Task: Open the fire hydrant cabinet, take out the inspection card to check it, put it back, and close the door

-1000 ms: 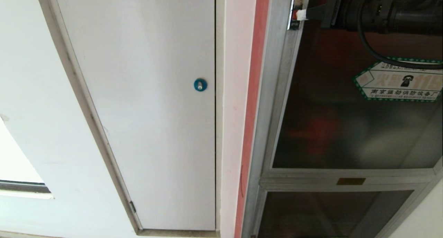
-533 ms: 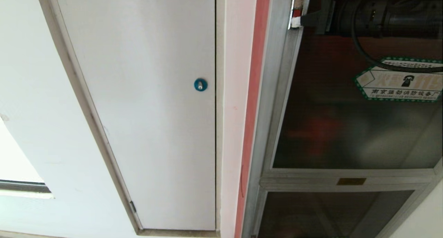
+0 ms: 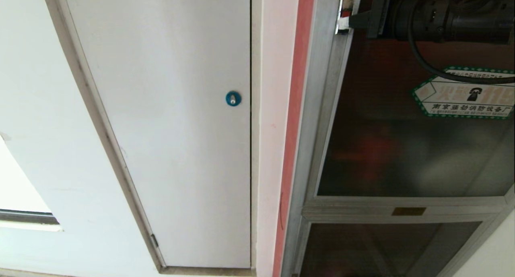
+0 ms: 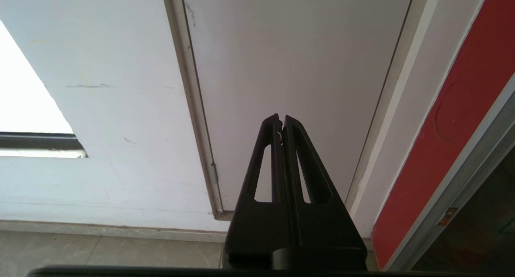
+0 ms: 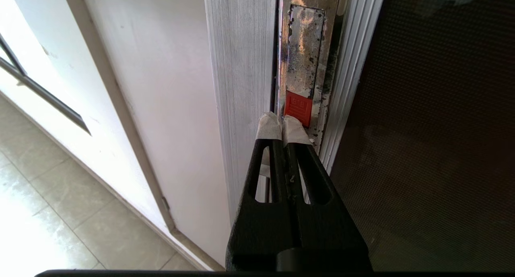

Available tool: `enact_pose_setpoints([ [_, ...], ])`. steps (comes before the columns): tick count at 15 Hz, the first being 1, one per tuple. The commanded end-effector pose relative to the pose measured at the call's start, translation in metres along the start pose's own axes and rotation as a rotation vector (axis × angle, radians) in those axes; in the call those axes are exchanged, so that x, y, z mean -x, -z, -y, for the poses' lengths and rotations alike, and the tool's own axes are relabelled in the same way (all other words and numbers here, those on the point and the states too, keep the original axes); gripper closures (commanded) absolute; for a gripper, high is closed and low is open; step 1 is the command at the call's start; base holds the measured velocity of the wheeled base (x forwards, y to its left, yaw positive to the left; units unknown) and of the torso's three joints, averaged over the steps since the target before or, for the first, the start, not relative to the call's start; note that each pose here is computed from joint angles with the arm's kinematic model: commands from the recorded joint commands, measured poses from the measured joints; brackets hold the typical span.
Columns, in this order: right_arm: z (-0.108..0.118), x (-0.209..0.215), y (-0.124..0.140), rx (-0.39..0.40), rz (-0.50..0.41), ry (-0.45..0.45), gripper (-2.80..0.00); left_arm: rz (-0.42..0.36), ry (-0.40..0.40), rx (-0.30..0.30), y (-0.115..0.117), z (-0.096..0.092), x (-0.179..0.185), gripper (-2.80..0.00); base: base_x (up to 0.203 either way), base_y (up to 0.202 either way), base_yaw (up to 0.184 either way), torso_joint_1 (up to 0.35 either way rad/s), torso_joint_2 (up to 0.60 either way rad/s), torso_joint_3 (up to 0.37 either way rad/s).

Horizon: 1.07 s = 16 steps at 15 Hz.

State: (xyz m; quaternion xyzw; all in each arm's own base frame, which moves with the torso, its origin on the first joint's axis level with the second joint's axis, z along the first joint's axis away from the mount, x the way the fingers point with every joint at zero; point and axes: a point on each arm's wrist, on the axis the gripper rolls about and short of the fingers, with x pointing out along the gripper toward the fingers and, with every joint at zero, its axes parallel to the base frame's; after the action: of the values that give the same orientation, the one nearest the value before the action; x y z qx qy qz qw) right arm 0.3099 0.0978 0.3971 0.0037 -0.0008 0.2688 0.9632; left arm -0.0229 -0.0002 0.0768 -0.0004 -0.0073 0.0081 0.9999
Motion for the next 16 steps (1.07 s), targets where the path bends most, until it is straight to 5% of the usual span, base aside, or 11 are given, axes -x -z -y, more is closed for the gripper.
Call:
enact_pose_setpoints([
  [1,0.0,0.002,-0.002,0.003,0.01,0.001,0.0,-0.006,-0.001,0.001,0.002,0.0,0.0,0.0,0.0,0.0,0.0,0.0,0.0,0.0],
  [16,-0.002,0.012,-0.01,0.011,0.049,0.012,0.0,-0.005,-0.001,0.001,0.002,0.0,0.0,0.0,0.0,0.0,0.0,0.0,0.0,0.0],
])
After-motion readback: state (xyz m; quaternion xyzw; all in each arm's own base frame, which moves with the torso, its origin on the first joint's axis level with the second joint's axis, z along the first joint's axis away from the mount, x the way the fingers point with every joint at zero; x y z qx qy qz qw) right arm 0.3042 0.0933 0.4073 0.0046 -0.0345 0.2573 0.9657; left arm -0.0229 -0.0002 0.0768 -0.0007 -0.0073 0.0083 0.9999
